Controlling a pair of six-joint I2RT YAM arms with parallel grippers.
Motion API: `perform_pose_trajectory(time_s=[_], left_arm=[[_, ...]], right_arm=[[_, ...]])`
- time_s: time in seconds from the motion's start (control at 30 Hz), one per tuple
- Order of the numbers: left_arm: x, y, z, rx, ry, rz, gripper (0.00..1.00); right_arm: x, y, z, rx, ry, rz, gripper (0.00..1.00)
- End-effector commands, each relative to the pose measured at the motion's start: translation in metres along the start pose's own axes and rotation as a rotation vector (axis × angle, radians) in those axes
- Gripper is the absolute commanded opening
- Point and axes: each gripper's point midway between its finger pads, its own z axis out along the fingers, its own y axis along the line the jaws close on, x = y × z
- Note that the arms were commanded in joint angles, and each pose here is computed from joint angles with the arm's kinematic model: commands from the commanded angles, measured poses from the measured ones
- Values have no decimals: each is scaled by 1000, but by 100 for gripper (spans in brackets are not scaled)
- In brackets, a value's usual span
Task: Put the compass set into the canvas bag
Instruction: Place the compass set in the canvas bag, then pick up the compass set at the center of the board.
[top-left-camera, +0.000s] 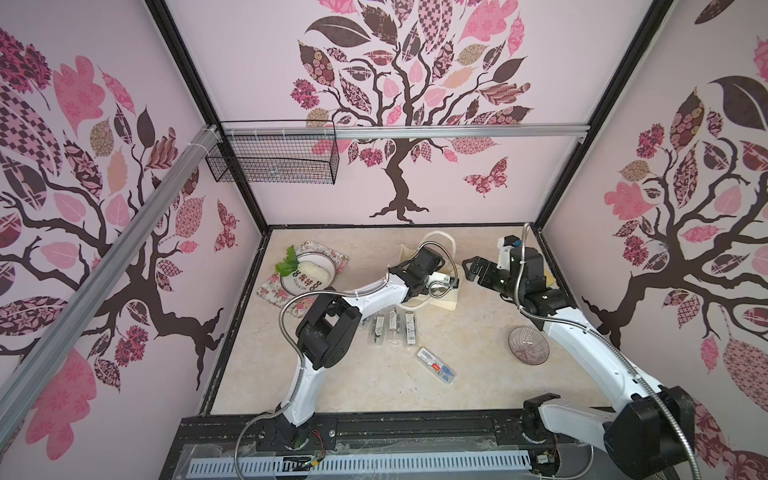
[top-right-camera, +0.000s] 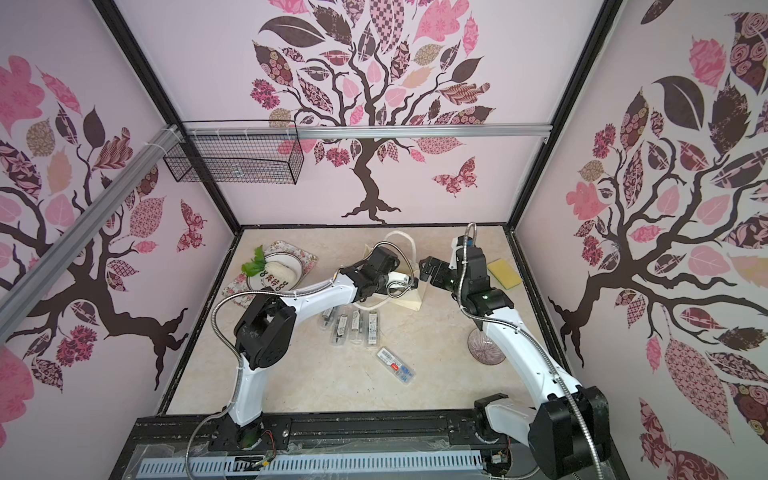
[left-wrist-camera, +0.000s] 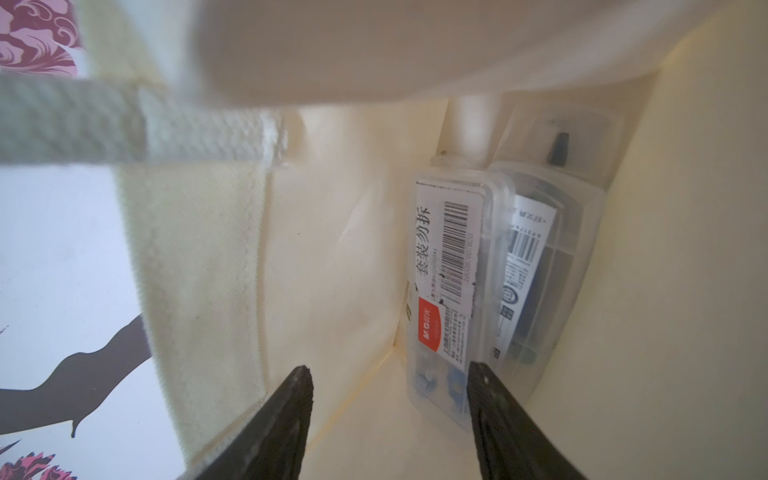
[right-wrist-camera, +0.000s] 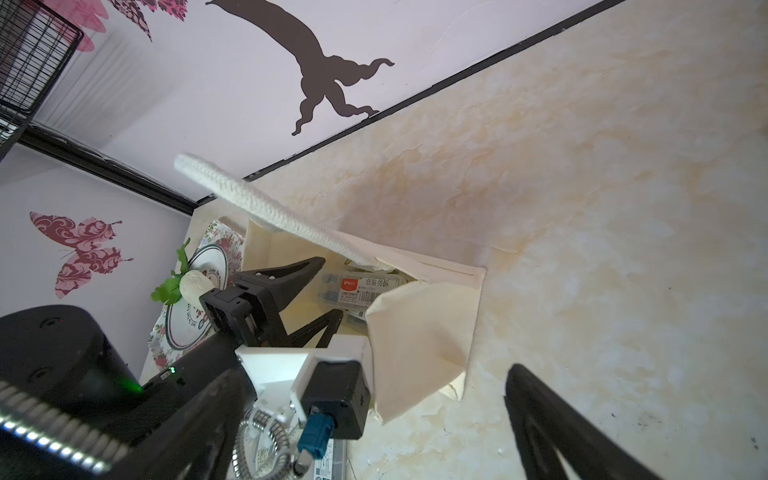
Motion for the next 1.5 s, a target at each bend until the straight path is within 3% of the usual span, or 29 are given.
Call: perform_pose_trajectory(time_s=[0.0,0.17,0.33,0.63,0.9,1.03,1.27,1.47], left_arm=[[-1,30,-14,-96,-4,-45,65],[3,82,-52,-239,-13,-190,76],[20,117,-99,-335,1,-370,97],[70,130,-175,-424,33,-796,97],[138,85,-215,-322,64,-1302,97],[167,54,-221,-336,135,-1414,97],[212,-24,-180,-120,340,-1677,97],[215,-84,-126,126,469,-1787,94]], right_arm=[[-6,3,-4,-10,-21,-17,100],[-13,8,-9,-18,-35,-44,100],[-22,15,-16,-40,-70,-88,100],[-29,32,-23,-101,-70,-119,100],[2,51,-28,-209,21,-141,100],[23,65,-32,-254,60,-190,100],[36,59,-35,-246,79,-197,100],[32,56,-39,-225,56,-206,100]])
